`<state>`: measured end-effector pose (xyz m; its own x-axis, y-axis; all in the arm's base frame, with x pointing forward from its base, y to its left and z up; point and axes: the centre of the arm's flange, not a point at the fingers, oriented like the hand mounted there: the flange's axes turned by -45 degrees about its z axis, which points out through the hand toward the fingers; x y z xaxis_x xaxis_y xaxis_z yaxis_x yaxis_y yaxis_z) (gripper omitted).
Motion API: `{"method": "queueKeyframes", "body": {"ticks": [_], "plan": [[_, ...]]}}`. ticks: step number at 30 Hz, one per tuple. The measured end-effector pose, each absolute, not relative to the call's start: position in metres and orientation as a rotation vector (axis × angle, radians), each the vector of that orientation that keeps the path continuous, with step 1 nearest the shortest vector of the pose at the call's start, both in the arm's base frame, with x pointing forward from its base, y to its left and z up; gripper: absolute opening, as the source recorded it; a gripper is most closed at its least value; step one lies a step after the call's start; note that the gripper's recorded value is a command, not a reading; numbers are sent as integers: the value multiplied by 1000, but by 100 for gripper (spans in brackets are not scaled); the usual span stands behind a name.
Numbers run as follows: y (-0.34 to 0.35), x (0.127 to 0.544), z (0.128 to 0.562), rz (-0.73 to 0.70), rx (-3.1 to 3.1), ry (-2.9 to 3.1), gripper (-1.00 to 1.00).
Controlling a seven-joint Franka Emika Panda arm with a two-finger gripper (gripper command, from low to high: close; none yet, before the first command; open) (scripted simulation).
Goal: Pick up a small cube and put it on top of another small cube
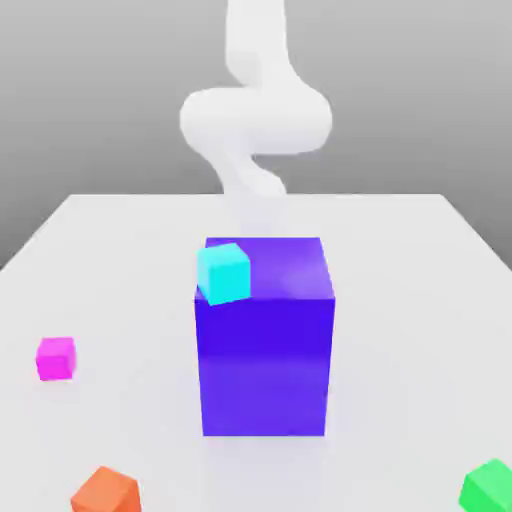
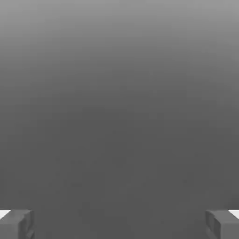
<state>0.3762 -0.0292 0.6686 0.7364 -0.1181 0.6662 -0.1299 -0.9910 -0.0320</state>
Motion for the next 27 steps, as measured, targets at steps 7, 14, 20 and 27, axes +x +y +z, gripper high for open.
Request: {"method": "queueKeyframes", "body": {"ticks": [7,14,20,27], "plan": [[-132,418,538,805,2882,-739,0],[-231,394,404,508,2762,-1251,0],[-290,331,293,256,2591,-1675,0],[-315,246,186,13,2354,-2079,0]]}}
